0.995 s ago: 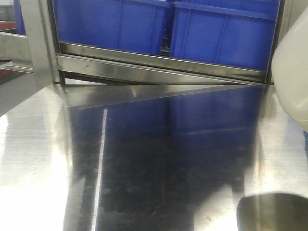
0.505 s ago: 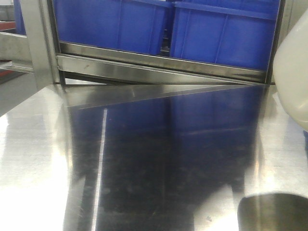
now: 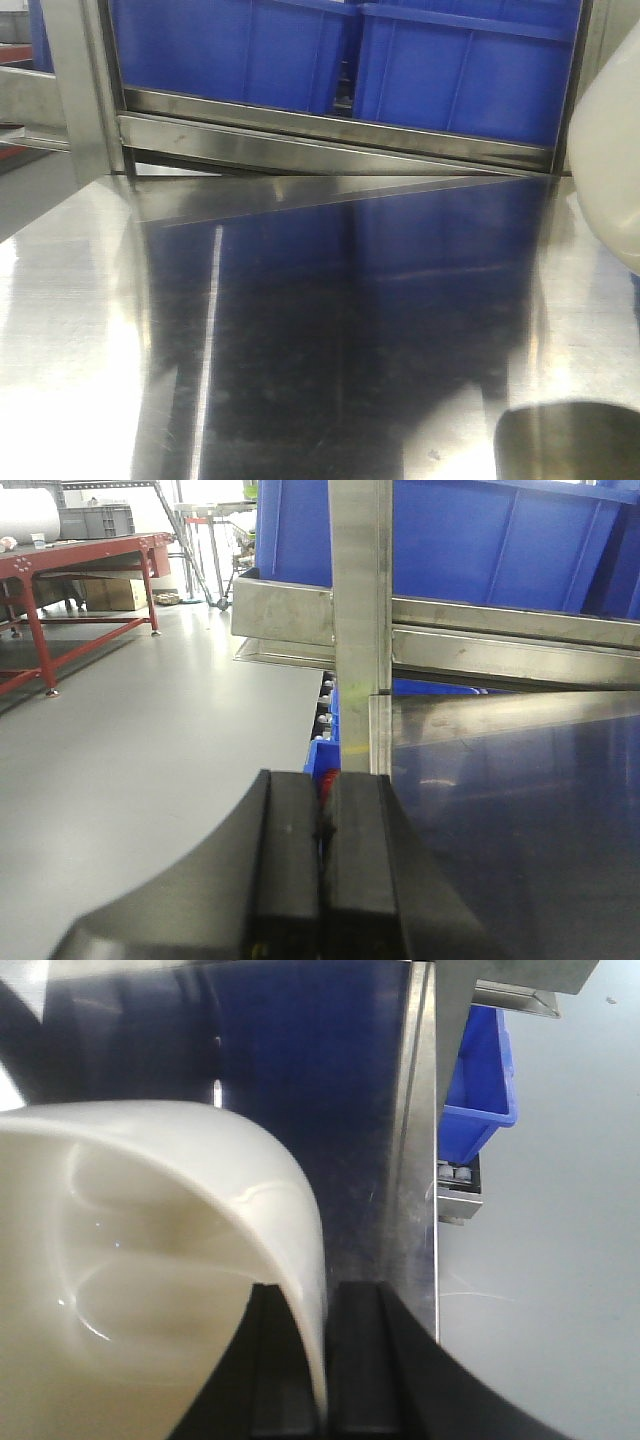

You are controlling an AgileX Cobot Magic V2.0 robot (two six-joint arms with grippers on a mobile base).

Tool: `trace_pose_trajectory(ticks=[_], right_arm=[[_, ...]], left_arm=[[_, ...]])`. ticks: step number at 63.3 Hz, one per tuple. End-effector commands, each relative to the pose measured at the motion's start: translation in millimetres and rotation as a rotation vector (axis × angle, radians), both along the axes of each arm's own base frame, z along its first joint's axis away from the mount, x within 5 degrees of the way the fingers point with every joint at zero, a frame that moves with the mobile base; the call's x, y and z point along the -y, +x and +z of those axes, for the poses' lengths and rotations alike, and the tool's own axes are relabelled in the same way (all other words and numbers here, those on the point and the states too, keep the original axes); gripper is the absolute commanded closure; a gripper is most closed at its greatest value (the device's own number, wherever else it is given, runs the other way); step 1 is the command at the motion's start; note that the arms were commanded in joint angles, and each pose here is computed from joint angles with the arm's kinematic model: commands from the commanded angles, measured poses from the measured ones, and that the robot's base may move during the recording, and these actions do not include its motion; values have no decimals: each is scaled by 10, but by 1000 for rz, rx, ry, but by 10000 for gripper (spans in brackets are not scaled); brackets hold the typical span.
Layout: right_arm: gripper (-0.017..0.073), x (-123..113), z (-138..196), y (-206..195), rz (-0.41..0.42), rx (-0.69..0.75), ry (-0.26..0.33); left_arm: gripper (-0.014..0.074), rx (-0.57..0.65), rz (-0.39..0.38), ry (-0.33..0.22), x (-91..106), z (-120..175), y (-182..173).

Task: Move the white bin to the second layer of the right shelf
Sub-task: 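Lift the white bin off the table with the right gripper, then turn the base away from the table holding the bin in the right gripper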

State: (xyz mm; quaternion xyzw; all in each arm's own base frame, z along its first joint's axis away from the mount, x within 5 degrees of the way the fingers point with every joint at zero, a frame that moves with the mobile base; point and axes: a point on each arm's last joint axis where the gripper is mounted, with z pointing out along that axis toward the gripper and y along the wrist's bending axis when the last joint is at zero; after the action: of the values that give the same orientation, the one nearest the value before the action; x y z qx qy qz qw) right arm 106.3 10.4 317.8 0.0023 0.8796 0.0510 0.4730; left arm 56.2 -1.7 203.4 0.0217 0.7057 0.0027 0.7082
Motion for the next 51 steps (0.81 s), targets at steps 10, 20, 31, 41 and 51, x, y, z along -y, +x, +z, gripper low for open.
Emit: trace_pose_trajectory(ticks=[10, 20, 31, 41, 51], right_arm=[[510, 3, 165, 29, -8, 114, 15], [510, 3, 165, 29, -8, 114, 15], [510, 3, 165, 29, -8, 114, 15], [510, 3, 165, 29, -8, 114, 15], [510, 3, 165, 29, -8, 114, 15]], left_arm=[[509, 63, 8, -10, -6, -39, 1], [509, 63, 8, -10, -6, -39, 1], [509, 63, 8, -10, -6, -39, 1], [509, 63, 8, -10, -6, -39, 1], [509, 63, 8, -10, -6, -39, 1]])
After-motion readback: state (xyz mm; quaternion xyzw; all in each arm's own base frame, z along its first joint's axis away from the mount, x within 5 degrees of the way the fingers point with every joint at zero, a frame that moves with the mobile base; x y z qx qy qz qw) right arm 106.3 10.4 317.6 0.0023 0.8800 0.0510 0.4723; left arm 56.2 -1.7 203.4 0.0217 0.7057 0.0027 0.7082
